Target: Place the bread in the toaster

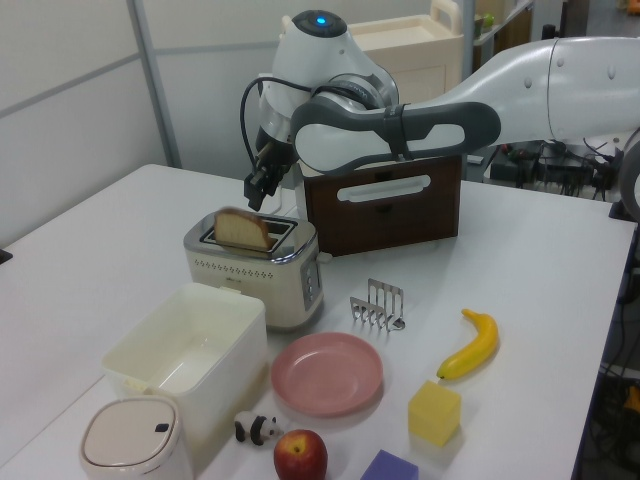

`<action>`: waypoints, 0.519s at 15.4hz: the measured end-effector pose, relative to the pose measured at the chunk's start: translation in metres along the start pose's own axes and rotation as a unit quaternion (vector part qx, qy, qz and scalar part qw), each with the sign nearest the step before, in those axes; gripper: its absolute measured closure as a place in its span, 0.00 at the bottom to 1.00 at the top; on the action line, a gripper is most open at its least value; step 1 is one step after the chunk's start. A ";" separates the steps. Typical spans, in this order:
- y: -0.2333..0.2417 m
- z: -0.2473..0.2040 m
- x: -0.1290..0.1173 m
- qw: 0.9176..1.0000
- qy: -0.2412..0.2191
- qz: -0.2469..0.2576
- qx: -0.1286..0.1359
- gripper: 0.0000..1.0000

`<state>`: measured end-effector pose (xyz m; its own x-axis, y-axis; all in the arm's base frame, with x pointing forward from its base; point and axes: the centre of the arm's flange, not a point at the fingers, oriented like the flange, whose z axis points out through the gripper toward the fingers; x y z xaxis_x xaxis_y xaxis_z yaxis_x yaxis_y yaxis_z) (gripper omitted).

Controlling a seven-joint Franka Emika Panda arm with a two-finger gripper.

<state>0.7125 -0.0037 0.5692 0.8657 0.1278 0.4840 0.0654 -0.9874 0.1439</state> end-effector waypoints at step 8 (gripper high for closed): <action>0.004 -0.001 0.000 1.000 0.000 0.000 -0.004 0.04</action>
<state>0.7119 -0.0070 0.5709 0.8656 0.1270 0.4844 0.0610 -0.9868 0.1498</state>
